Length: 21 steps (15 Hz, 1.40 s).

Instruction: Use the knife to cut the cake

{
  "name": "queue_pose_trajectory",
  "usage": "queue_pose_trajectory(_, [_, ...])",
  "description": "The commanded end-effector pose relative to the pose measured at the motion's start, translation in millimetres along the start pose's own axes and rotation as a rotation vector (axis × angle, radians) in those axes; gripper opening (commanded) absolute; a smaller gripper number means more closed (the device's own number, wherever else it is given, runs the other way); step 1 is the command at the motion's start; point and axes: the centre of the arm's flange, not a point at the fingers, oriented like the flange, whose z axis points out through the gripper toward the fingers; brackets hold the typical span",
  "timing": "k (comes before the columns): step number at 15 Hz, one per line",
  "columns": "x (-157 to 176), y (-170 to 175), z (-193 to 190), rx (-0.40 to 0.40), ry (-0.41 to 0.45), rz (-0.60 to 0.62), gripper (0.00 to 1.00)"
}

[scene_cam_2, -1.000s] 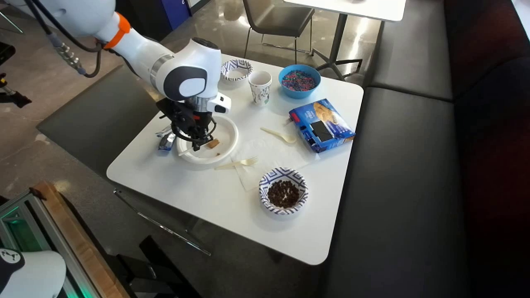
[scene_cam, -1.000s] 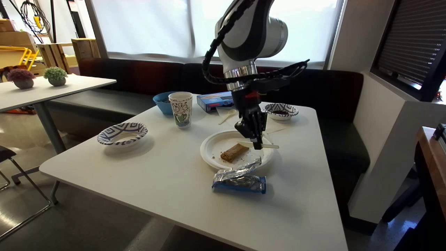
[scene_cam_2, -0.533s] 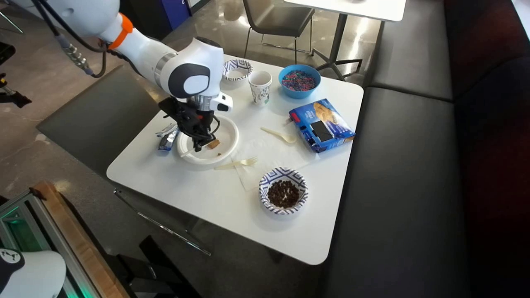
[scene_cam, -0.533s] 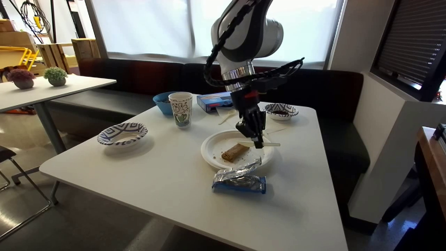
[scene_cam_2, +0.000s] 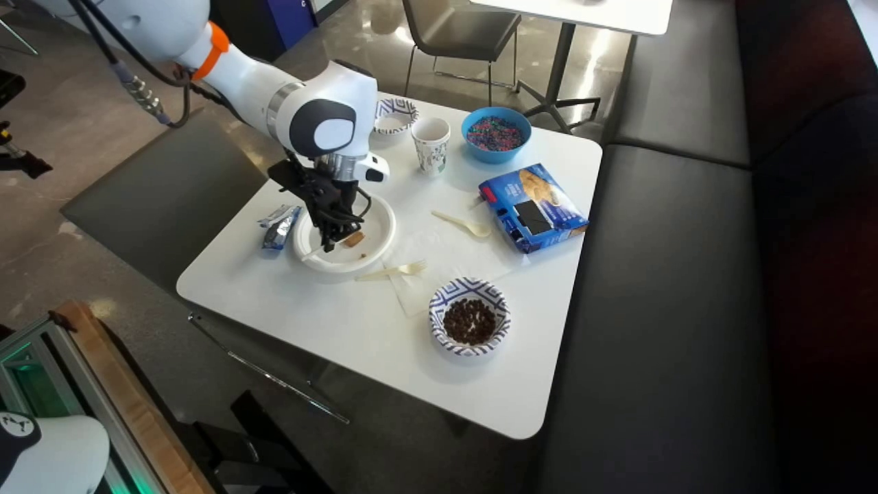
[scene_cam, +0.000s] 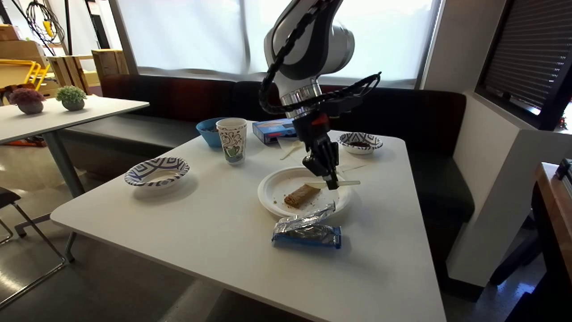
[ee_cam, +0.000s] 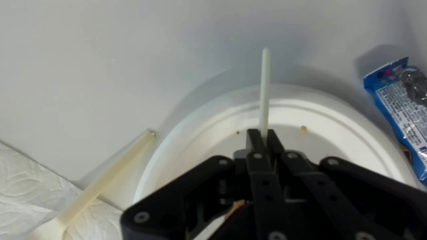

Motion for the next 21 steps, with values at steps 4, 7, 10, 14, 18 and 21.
queue_pose_trajectory(4, [20,4,23,-0.021,-0.089,-0.042,0.01])
queue_pose_trajectory(7, [23,5,27,-0.023,-0.115,-0.042,0.01])
queue_pose_trajectory(10, [25,6,30,-0.021,-0.141,-0.037,0.01])
queue_pose_trajectory(14, [28,8,40,-0.015,-0.158,-0.006,0.01])
queue_pose_trajectory(18, [31,10,47,-0.012,-0.162,0.012,0.01])
queue_pose_trajectory(21, [28,7,38,-0.016,-0.152,0.011,0.01])
